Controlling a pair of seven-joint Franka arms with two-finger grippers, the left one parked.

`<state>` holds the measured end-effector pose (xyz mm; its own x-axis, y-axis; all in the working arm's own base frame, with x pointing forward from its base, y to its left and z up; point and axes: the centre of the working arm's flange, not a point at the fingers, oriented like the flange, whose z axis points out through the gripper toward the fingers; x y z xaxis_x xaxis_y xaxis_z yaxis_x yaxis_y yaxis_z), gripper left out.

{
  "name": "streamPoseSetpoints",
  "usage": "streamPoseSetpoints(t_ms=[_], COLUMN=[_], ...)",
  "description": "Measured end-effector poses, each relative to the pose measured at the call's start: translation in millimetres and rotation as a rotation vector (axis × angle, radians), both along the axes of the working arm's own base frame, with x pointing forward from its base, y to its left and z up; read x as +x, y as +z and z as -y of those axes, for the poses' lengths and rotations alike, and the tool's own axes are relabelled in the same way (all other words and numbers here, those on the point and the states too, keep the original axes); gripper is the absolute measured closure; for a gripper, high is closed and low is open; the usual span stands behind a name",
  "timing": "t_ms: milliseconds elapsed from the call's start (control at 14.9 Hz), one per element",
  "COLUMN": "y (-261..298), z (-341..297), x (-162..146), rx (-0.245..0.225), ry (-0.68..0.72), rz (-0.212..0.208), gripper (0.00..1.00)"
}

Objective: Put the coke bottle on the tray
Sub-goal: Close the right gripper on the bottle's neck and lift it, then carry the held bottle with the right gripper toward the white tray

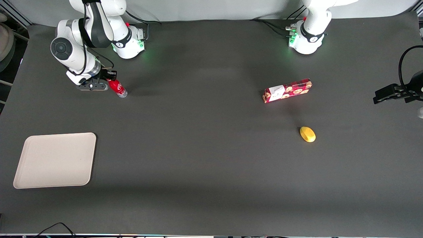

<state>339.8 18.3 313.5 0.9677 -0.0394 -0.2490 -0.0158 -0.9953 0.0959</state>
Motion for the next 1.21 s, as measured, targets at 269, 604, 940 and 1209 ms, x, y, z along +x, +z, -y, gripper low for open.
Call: streamPoseSetpoints(t_ms=[269, 604, 940, 1209], y=[2.3, 64.4, 170.9, 219.8], z=[0.6, 18.3, 65.4, 132.5], x=[2.7, 48.5, 122.3, 196.3], rx=[0.001, 0.028, 0.019, -0.002], ry=[-0.001, -0.054, -0.116, -0.155], rz=[0.014, 0.159, 0.281, 0.316], gripper=[0.67, 0.67, 0.67, 0.67])
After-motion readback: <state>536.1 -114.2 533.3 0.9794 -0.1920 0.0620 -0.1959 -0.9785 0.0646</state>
